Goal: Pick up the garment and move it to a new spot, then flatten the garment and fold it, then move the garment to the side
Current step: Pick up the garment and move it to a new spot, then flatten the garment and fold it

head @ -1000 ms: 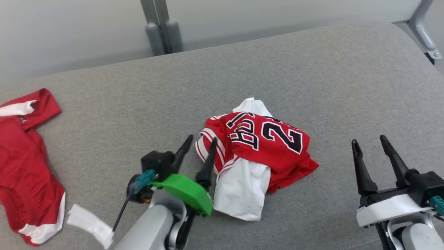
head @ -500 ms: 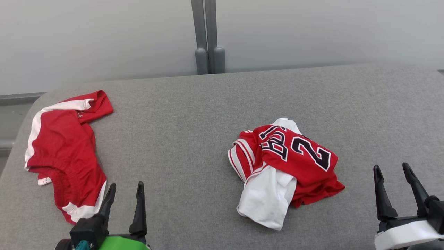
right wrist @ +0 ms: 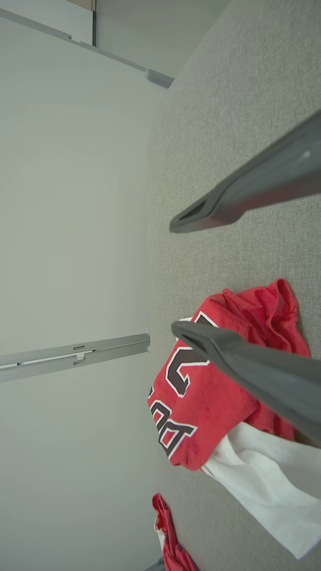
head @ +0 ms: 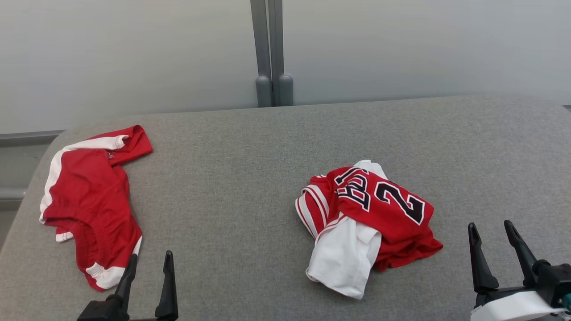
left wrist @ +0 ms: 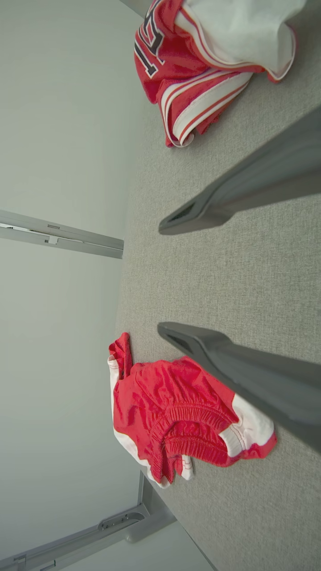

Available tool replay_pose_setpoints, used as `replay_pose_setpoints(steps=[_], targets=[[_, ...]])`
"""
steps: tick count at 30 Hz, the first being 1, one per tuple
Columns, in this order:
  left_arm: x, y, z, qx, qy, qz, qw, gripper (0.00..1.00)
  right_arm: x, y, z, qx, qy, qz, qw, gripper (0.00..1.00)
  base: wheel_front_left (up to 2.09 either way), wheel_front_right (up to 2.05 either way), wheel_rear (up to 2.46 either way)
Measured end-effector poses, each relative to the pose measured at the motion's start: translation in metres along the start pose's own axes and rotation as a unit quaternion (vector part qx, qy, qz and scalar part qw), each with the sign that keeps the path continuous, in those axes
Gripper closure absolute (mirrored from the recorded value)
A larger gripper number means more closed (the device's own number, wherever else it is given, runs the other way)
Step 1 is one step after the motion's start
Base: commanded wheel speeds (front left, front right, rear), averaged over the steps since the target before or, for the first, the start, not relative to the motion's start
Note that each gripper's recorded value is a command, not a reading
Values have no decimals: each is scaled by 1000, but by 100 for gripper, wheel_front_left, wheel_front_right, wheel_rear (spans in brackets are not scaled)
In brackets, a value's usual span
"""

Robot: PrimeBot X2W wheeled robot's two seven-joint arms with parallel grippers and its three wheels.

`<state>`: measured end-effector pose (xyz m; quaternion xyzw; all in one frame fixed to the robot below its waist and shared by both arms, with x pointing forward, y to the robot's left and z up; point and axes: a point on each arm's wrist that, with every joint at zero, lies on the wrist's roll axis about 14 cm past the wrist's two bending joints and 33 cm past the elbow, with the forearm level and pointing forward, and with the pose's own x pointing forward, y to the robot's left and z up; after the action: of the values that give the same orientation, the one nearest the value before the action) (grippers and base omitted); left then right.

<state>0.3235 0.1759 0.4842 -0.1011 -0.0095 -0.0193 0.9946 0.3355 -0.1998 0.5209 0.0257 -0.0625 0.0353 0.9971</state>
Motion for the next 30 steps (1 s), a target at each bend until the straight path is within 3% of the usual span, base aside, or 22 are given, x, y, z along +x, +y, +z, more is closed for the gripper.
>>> replay_pose_setpoints(steps=[30], targets=[[5, 7, -7, 4, 11, 4, 1000, 0, 3, 3, -5, 1, 8, 4, 1000, 0, 0, 0, 0]])
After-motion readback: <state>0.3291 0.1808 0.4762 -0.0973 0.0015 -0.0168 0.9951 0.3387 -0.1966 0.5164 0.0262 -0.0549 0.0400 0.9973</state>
